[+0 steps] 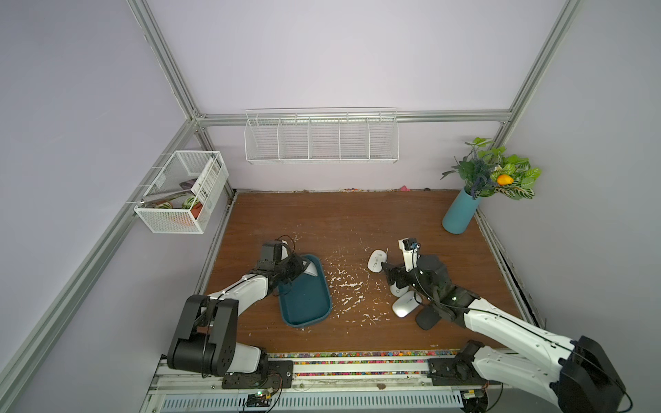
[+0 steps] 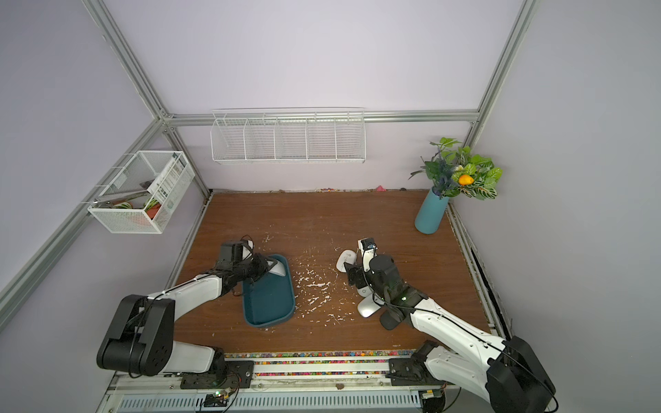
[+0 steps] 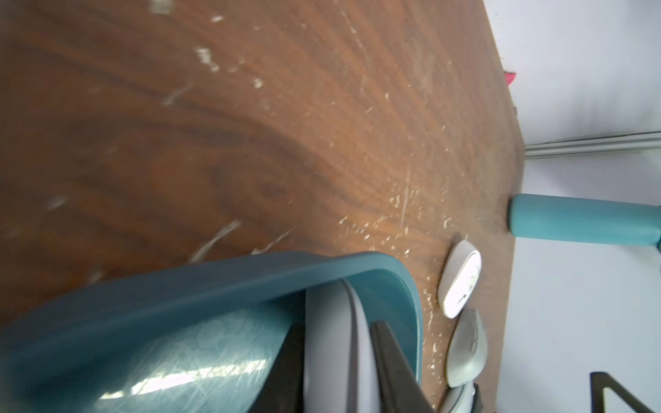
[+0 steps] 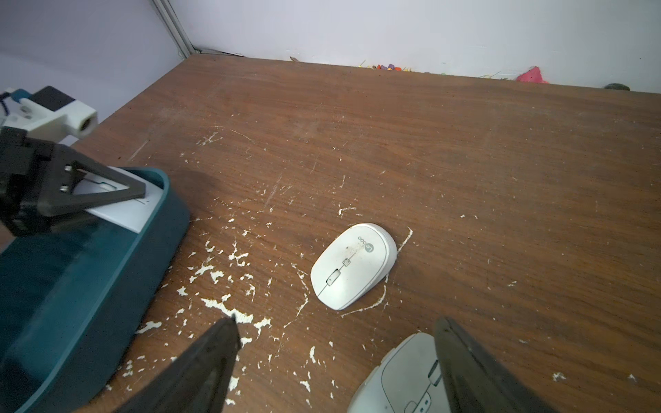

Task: Put the mouse in the storage box
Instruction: Move the storage box to the center of the board, then place the mouse in the storage box, then pick up the mouse from the center of the board.

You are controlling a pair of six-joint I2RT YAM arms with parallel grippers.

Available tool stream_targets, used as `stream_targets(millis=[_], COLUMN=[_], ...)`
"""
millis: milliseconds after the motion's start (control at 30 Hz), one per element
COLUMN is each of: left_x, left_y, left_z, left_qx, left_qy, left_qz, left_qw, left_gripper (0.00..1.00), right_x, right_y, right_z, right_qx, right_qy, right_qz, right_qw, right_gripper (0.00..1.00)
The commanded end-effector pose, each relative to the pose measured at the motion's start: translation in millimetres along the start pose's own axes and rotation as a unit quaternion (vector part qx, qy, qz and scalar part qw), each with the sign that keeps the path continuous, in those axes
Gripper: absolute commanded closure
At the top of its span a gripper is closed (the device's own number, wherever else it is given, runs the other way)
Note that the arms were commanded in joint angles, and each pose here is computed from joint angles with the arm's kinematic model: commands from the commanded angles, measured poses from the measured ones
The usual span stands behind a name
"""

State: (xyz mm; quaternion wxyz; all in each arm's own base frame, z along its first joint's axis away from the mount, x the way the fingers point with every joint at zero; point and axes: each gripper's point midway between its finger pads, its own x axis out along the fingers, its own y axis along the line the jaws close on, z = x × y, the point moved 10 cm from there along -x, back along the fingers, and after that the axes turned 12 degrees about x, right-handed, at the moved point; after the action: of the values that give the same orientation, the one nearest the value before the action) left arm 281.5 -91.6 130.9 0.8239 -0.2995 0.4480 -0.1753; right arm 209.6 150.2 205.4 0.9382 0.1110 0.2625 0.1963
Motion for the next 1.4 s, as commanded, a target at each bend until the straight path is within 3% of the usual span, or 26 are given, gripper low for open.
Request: stream_targets(millis=[0,167,300,500,567,767,900,1233,1367], left_x=[11.2,12.7,4.9,-9.8,-16.5,-43.1,-57.7,-105.0,-122.4], left_y=[-6.1,-8.0,-6.1,-4.7,-5.5,-11.5,-18.5,-49.4,-54.9], left_z=[10.3,14.0,16.5,19.1,20.6,23.1,25.2,24.8,18.2], left_qx=[0.019,0.043,0.057,0.048,0.047,0.054,0.058,0.102,0.128], left_qy=[-0.005,0.019,0.035,0.040,0.037,0.020,0.010,-0.027,-0.050], left_qz=[-0.043,-0.027,0.036,0.112,0.134,0.191,0.203,0.159,0.149], left_qw=[0.999,0.999,0.997,0.992,0.989,0.980,0.977,0.982,0.979], left_gripper=[1.00,0.99,0.62,0.33,0.27,0.17,0.15,0.14,0.13], right_x=[-3.7,-2.2,2.5,9.9,14.7,43.0,65.6,132.9,151.0], right_y=[-3.9,-6.9,-15.6,-37.0,-37.5,-27.1,-18.9,6.2,5.9], right_z=[-3.1,-5.0,-1.4,7.4,9.0,10.0,12.3,3.0,-4.4], right_qx=[0.012,0.018,0.039,0.137,0.155,0.209,0.229,0.215,0.224], right_qy=[0.003,0.013,0.049,0.152,0.175,0.242,0.252,0.296,0.310], right_qz=[-0.010,-0.034,-0.108,-0.213,-0.232,-0.234,-0.235,-0.277,-0.309], right_qw=[1.000,0.999,0.992,0.955,0.944,0.918,0.910,0.888,0.871], right_gripper=[0.10,0.10,0.08,0.08,0.08,0.07,0.06,0.02,0.01])
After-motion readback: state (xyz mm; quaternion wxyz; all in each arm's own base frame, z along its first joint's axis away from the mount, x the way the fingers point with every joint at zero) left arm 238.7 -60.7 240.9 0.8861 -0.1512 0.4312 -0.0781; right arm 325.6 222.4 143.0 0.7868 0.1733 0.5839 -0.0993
